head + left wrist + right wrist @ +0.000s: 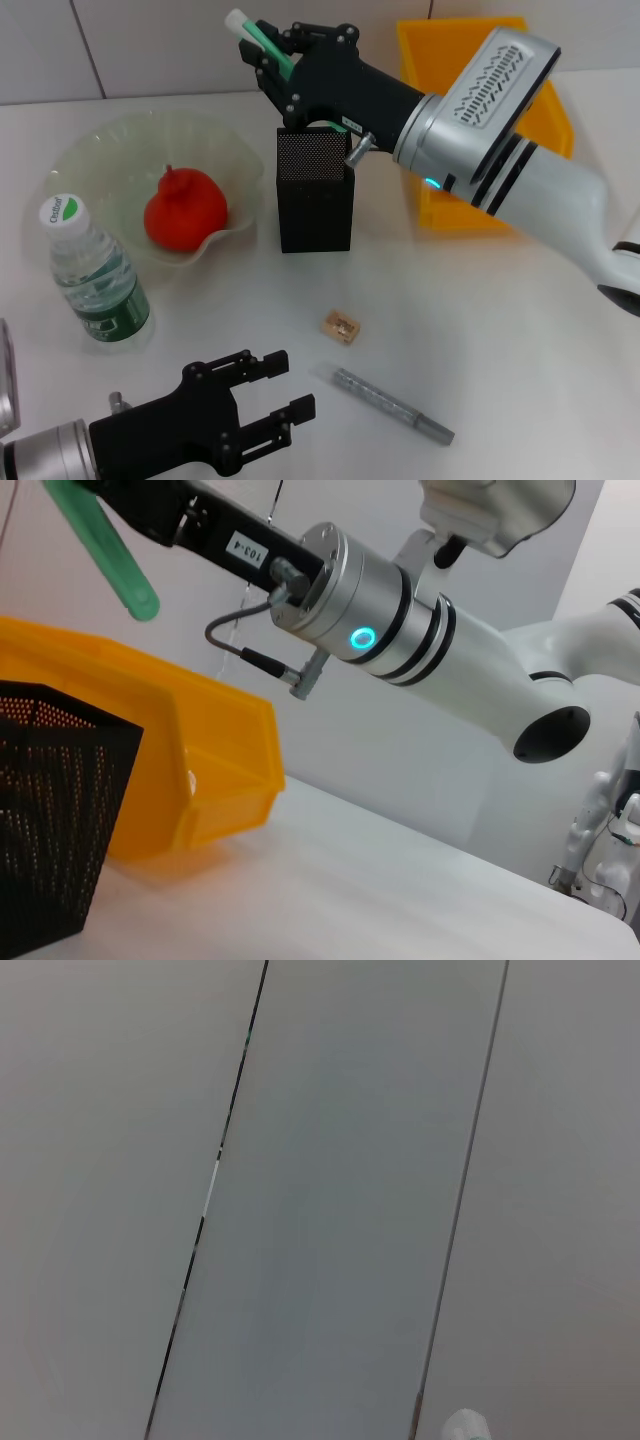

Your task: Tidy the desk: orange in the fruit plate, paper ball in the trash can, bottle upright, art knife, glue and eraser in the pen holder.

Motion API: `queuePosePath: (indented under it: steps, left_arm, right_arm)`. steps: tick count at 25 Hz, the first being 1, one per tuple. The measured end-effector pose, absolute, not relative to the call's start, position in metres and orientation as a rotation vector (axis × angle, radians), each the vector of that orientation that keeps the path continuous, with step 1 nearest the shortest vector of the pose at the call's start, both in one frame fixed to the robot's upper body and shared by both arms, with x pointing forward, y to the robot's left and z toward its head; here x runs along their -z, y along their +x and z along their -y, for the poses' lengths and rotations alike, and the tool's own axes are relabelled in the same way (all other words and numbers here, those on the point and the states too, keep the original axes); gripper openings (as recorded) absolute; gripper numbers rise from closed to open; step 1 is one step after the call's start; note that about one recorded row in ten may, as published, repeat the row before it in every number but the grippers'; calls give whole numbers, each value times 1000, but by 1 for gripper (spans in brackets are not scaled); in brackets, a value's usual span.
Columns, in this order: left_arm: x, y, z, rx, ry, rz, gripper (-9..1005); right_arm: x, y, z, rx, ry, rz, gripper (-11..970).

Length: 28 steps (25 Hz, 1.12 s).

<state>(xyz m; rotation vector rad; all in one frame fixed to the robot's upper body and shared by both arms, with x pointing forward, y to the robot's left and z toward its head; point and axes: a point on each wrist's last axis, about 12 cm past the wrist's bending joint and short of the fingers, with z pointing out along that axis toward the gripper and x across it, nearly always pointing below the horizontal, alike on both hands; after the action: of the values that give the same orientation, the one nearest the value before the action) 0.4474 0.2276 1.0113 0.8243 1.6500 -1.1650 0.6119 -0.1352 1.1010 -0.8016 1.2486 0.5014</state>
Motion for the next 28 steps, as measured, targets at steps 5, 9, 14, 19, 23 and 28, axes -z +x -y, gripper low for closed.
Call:
queuePosePath:
  steps: [5, 9, 14, 19, 23, 28]
  left_arm:
    - [-1011, 447, -227, 1169, 821, -1650, 603]
    - [-1011, 447, -227, 1171, 824, -1649, 604]
    - [-1012, 446, -226, 1176, 827, -1645, 604]
    - [-1013, 446, -225, 1186, 827, -1635, 604]
    - [-1013, 446, -226, 1189, 821, -1633, 604]
    - [-1013, 446, -227, 1189, 817, -1635, 605]
  right_arm:
    - [-1097, 610, 138, -488, -804, -1258, 169]
    - [-1094, 609, 141, -451, -814, -1258, 169]
    - [-1092, 610, 142, -427, -822, -1269, 169]
    - [-1092, 609, 142, -427, -827, -1268, 169]
    - [-1093, 608, 141, -427, -841, -1247, 168]
    - [-1096, 605, 138, -429, -848, -1199, 169]
